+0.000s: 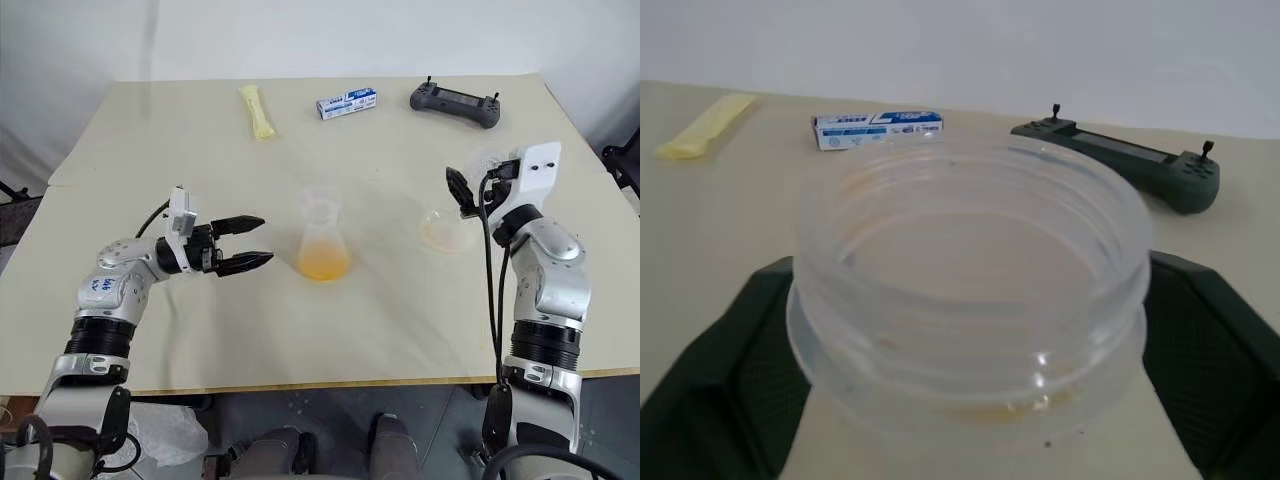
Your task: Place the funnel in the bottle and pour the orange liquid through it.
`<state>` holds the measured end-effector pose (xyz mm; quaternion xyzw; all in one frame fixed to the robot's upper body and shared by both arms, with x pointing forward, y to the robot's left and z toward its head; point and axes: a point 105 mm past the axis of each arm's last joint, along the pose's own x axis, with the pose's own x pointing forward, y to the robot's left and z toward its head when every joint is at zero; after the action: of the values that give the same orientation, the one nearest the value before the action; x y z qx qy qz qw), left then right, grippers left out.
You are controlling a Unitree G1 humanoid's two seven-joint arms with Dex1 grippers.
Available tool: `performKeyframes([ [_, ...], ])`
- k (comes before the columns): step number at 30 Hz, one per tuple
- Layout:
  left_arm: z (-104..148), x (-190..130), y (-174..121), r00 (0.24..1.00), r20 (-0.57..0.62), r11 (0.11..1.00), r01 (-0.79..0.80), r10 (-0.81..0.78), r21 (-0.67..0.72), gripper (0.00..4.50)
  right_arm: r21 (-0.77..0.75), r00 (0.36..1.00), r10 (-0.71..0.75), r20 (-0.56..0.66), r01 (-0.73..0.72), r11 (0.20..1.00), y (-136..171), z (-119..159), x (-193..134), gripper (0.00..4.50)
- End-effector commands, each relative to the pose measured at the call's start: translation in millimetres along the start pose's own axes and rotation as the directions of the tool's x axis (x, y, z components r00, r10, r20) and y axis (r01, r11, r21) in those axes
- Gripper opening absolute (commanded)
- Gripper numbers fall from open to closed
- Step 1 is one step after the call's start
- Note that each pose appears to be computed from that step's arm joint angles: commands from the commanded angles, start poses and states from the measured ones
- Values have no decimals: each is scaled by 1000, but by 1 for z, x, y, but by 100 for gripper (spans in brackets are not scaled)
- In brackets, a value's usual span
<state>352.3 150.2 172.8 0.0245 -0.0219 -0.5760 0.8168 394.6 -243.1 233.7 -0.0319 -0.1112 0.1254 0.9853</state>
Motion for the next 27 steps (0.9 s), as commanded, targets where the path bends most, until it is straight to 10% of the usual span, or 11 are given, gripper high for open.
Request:
performKeyframes([
  [1, 16, 1, -2, 999, 43, 998, 14, -17, 55, 450, -50, 996, 0, 85, 4, 999, -3, 26, -5, 447],
  [16, 21, 2, -7, 995, 68, 993, 72, -79, 94, 450, -170, 946, 260, 194, -229, 959, 35, 97, -29, 447],
  [23, 12, -18, -12, 989, -5, 984, 146, -147, 101, 450, -90, 710, 704, -32, -703, 705, 95, 63, -121, 447],
  [27, 6, -24, -12, 988, -26, 981, 155, -153, 119, 450, -21, 704, 690, -166, -702, 711, 84, 29, -144, 447],
])
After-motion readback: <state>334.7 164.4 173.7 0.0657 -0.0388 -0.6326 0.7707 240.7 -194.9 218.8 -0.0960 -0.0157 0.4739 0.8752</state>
